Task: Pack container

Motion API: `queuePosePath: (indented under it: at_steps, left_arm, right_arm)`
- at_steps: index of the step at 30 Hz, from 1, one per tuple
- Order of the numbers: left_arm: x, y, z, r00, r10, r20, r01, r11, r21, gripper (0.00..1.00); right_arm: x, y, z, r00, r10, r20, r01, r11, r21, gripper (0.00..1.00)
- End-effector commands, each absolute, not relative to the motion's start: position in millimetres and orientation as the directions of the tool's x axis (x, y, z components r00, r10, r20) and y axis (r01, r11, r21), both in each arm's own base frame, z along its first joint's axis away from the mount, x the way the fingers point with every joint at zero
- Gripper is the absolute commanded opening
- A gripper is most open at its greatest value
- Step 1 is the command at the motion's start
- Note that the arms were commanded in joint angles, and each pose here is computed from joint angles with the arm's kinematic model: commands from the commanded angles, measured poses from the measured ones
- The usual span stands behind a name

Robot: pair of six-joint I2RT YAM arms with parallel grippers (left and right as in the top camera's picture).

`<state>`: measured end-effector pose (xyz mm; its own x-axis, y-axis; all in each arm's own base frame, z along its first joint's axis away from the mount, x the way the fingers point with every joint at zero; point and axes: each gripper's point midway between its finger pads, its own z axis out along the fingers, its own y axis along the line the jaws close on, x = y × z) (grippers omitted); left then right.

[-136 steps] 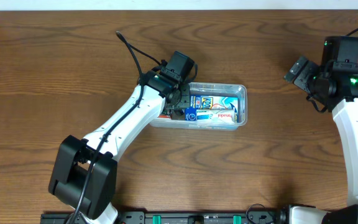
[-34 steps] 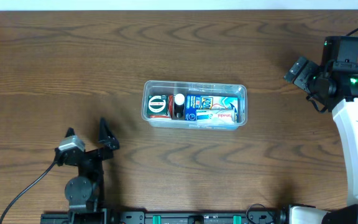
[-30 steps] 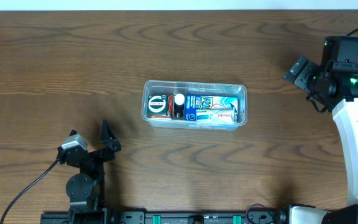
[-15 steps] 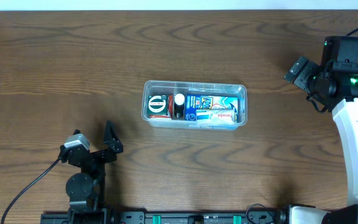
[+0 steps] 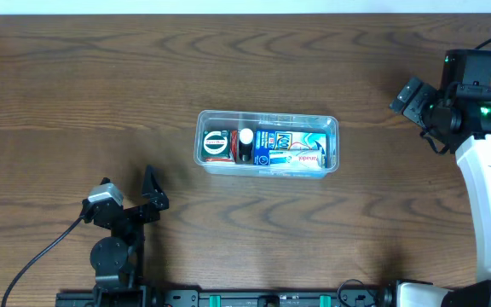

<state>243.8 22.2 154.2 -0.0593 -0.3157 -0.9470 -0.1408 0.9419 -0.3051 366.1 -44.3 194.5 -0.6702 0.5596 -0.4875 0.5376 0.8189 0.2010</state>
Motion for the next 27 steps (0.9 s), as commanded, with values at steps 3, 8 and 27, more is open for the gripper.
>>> queuePosePath:
  at_steps: [3,8,27]
  left_arm:
    - [243,24,136,-0.113,-0.299,-0.947,-0.161,0.946,-0.28,0.98]
    - [243,24,136,-0.113,-0.299,-0.947,-0.161,0.946,-0.28,0.98]
    - [243,24,136,-0.113,-0.299,-0.948,-0.161,0.947,-0.279,0.98]
  right_arm:
    - [367,-47,195,-0.661,0.568,-0.491,0.549,0.812,0.2,0.99]
    - [367,-47,195,-0.661,0.568,-0.491,0.548,0.812,0.201,0.99]
    - [311,-1,250,-0.458,0.16,-0.874,0.038,0.986,0.16,0.99]
